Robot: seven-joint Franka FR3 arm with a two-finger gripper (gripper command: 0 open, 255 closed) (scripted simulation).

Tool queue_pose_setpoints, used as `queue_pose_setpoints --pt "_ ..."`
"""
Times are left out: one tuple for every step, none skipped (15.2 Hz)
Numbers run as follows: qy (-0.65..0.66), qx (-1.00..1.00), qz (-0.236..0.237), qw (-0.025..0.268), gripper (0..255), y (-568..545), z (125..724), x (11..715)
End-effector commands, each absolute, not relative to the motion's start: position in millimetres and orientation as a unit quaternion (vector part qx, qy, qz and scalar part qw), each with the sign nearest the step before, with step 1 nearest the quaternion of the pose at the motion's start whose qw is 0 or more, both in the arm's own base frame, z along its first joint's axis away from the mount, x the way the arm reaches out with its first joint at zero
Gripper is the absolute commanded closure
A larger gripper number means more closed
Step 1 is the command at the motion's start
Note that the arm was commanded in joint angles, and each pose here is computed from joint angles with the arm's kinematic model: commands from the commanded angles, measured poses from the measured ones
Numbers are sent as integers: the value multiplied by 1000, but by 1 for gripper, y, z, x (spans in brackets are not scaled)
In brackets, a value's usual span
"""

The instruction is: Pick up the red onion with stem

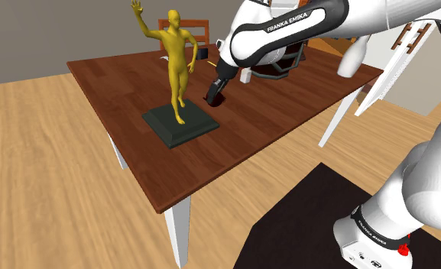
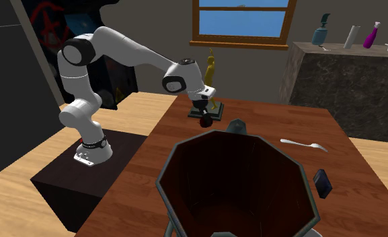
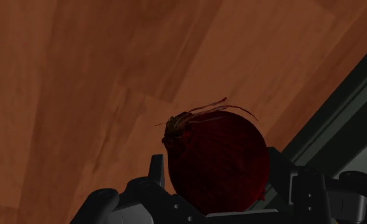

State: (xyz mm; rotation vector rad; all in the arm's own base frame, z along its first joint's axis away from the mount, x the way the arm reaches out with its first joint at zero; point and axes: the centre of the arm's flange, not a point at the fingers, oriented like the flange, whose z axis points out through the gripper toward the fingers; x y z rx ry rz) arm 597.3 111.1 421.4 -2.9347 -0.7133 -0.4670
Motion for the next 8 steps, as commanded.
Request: queue_pose_setpoints --pt "-233 -960 -152 43 255 111 420 597" --pt "-233 -960 -152 43 255 111 420 597" --pt "-233 -960 -152 43 255 111 420 597" --pt "-233 -960 -152 43 255 111 420 598" --pt "-233 -960 -152 43 255 111 420 598" --pt "-233 -960 -152 43 255 110 421 598" --pt "-233 -960 -152 43 255 110 426 598" --pt "-233 -960 -152 43 255 110 431 598"
